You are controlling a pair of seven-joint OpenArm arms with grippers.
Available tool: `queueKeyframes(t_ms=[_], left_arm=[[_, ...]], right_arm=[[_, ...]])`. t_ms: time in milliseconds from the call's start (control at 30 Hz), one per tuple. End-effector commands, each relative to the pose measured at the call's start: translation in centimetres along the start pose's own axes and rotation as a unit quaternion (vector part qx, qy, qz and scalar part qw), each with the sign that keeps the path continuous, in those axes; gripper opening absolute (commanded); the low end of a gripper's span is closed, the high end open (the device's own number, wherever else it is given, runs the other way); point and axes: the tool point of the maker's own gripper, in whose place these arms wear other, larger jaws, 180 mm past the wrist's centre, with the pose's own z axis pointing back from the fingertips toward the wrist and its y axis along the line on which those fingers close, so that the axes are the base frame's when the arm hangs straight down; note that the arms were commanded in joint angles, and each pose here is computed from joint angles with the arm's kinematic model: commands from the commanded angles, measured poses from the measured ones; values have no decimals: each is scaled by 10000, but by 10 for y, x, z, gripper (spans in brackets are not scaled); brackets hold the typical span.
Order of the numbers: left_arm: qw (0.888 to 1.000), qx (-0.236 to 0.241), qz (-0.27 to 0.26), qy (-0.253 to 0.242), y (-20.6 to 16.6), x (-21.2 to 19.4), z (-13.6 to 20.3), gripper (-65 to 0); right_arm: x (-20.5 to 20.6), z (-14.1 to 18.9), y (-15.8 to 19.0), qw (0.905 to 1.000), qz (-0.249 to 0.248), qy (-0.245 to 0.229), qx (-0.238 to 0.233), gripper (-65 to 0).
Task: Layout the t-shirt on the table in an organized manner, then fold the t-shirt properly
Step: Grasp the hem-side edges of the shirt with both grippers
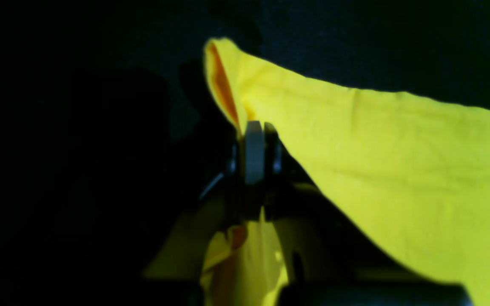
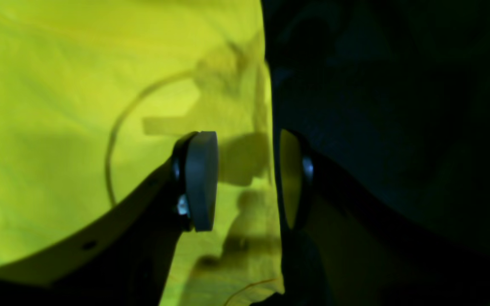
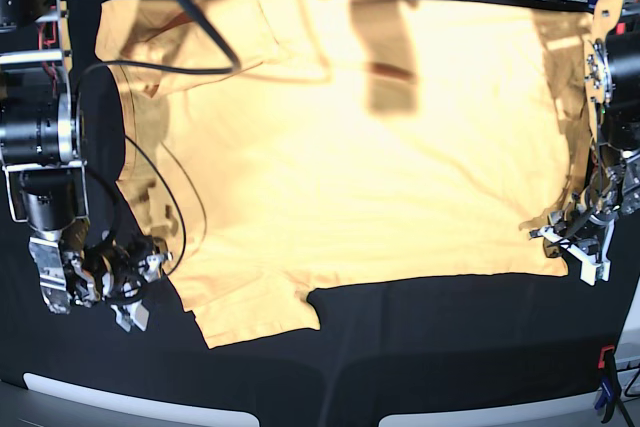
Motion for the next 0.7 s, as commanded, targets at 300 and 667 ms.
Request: queueKeyframes(t_ms=[300,667], left_arm=[[9995,-9,-27,-305,1,28,1,-650],[9993,-14,-4,-371,1,31,1,-650]], right_arm=[[12,4,-9,9995,-165,-281,-8,-413],[4,-13,22,9957,305,-610,623,-618]])
